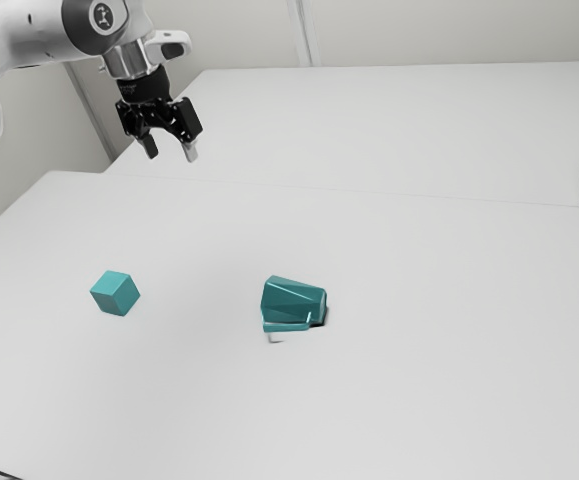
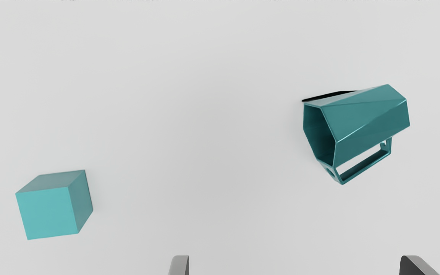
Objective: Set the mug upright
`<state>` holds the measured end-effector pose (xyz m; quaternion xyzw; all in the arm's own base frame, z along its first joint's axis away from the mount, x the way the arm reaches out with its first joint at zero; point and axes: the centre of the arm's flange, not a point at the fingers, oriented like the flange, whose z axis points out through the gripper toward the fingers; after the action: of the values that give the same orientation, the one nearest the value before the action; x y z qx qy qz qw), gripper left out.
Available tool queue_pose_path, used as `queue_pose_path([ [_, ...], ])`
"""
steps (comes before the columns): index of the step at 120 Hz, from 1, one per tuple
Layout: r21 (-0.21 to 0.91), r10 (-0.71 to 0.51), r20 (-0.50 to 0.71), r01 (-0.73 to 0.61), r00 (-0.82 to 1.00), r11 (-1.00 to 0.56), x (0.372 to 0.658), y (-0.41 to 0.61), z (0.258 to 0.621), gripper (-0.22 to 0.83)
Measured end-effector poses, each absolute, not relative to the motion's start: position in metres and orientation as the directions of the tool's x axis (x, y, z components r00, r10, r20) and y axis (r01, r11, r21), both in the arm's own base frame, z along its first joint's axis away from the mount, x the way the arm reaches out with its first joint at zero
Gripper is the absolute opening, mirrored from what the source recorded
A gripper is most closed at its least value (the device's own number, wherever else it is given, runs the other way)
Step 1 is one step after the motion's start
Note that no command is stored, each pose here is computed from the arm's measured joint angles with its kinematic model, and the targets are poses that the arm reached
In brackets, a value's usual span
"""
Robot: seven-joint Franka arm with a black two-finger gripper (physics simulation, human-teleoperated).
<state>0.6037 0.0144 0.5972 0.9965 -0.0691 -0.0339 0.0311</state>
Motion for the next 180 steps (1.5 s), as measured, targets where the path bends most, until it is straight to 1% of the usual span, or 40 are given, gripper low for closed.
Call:
queue_pose_path([
  [32,0.076,-0.141,-0.062,-0.136,0.988,-0.988,0.599,0.016,0.599,0.62],
  [40,0.097,-0.143,-0.082,-0.135,0.986,-0.986,0.586,0.014,0.592,0.62],
  [48,0.144,-0.142,-0.095,-0.127,0.985,-0.981,0.570,0.011,0.586,0.62],
  [57,0.200,-0.134,-0.096,-0.113,0.986,-0.973,0.559,0.011,0.580,0.62],
  [69,0.314,-0.118,-0.106,-0.079,0.987,-0.946,0.546,0.009,0.550,0.62],
  [89,0.511,-0.089,-0.088,-0.032,0.992,-0.859,0.546,0.009,0.493,0.62],
  [95,0.558,-0.079,-0.088,-0.017,0.993,-0.830,0.548,0.011,0.472,0.61],
  [103,0.604,-0.050,-0.086,0.012,0.995,-0.797,0.542,0.017,0.443,0.61],
  [112,0.635,-0.005,-0.070,0.040,0.998,-0.772,0.537,0.028,0.419,0.61],
  [129,0.660,0.052,-0.025,0.055,0.998,-0.749,0.539,0.047,0.395,0.62],
  [138,0.671,0.058,-0.014,0.052,0.998,-0.740,0.544,0.044,0.380,0.62],
  [152,0.690,0.059,-0.006,0.047,0.998,-0.722,0.544,0.029,0.358,0.61],
  [180,0.717,0.083,0.003,0.056,0.997,-0.695,0.550,0.024,0.326,0.62],
])
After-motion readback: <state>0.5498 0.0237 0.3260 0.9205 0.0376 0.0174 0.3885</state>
